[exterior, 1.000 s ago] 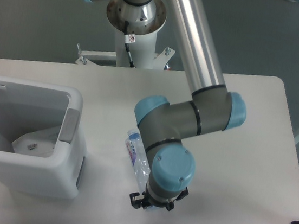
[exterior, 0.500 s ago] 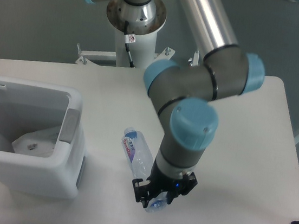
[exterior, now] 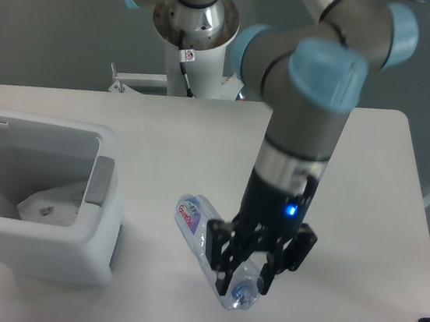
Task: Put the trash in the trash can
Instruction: 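Reposition the gripper over the bottle's middle and close on it, then lift the water bottle and carry it over the bin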
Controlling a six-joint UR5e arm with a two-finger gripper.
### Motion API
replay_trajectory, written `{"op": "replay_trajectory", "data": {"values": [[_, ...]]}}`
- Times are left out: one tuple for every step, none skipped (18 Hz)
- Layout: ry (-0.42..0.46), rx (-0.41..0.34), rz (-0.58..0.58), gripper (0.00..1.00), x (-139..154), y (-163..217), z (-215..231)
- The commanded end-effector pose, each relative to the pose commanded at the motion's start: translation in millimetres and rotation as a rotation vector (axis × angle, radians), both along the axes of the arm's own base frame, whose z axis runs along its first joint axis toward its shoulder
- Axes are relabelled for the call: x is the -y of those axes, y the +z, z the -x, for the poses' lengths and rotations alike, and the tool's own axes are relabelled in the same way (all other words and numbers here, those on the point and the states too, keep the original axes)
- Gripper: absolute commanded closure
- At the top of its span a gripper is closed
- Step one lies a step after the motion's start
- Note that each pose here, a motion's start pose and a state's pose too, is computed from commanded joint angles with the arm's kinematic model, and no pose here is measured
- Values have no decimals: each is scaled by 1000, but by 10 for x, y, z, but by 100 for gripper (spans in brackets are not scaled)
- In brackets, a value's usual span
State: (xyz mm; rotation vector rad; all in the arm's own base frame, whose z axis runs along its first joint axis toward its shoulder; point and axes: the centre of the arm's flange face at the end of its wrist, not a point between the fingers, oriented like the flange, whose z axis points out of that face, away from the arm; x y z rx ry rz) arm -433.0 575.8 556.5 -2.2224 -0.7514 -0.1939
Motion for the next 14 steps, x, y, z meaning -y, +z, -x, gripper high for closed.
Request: {"op": "replay_trajectory", "data": {"values": [[-6,-17,-21,49,-4,67,-23],[-15,-29,-43,49,-5,134,-56],[-28,-32,-65,49,-13,194,-73],[-43,-34,-88,49,-23,267,-106],[-53,-36,-105,49,-19,342,-131],[-65,-40,-122,49,-28,415,-156],[-76,-42,-140,49,-31,485,-175],[-90,-42,-159,49,-34,557,-197],[-101,-43,-175,49,-36,614,-215],[-112,-49,-194,49,-33,675,-238],[-123,-59,-213,49,-23,745,-282],[-134,-62,-229,49,-5,803,-323],[-147,-58,-239,49,-16,822,-359],[-162,-58,-250,49,-25,864,-427]]}}
